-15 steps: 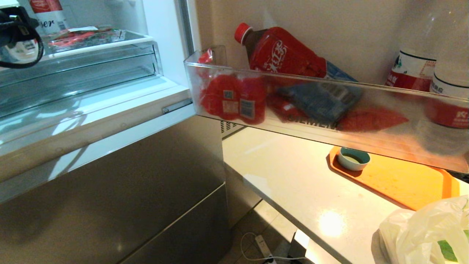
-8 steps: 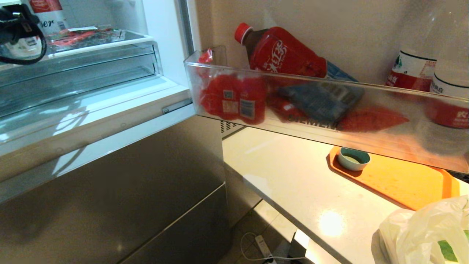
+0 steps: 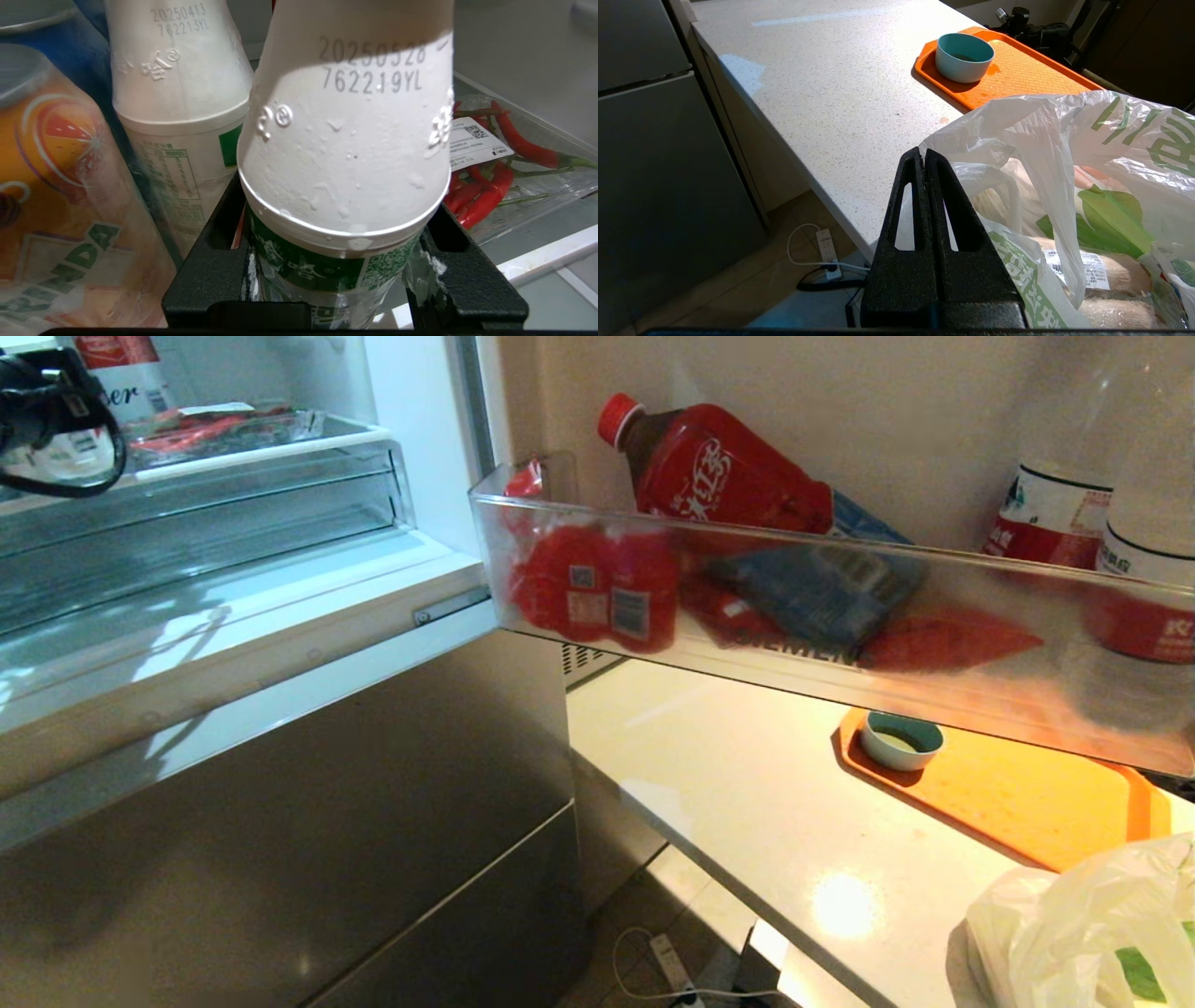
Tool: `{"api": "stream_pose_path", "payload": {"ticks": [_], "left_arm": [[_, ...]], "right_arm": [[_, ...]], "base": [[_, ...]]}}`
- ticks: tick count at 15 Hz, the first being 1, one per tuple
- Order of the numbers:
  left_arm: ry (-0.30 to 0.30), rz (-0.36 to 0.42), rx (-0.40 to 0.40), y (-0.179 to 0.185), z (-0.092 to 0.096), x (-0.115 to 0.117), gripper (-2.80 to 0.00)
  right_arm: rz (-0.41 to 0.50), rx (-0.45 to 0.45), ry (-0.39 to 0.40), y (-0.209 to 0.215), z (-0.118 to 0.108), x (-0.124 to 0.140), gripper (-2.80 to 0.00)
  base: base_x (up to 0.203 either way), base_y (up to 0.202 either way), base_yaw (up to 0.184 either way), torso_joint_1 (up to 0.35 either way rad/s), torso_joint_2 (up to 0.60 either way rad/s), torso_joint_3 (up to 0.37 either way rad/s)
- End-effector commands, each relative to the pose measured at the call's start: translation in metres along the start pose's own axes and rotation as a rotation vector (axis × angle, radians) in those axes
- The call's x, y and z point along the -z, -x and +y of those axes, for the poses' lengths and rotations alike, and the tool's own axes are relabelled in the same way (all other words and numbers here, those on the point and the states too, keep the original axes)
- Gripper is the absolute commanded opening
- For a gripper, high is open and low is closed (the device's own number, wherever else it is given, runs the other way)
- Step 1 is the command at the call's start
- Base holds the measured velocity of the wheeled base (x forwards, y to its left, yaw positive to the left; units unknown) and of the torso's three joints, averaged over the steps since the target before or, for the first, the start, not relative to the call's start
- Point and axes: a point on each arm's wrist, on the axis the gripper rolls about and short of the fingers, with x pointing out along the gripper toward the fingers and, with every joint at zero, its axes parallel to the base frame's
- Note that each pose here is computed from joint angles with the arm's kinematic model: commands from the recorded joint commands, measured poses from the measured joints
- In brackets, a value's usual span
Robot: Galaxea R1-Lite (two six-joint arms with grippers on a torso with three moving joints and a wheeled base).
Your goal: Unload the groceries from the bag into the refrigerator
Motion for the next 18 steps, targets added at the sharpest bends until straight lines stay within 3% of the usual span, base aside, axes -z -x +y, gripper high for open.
{"api": "stream_pose_path", "payload": {"ticks": [1, 9, 18], "left_arm": [[0.006, -0.022, 0.002, 0.009, 0.002, -0.01, -2.8], [-0.006, -0.016, -0.035, 0.019, 0.013, -0.019, -2.8], [-0.016, 0.024, -0.047, -0.003, 0.013, 0.003, -2.8]], "right_arm": [[0.0, -0.002, 0.001, 0.0, 0.0, 0.0, -2.8], [0.0, -0.001, 0.001, 0.0, 0.0, 0.0, -2.8], [0.0, -0.001, 0.001, 0.0, 0.0, 0.0, -2.8]], "base": [[0.0, 0.0, 0.0, 0.0, 0.0, 0.0], [0.0, 0.0, 0.0, 0.0, 0.0, 0.0], [0.0, 0.0, 0.0, 0.0, 0.0, 0.0]]}}
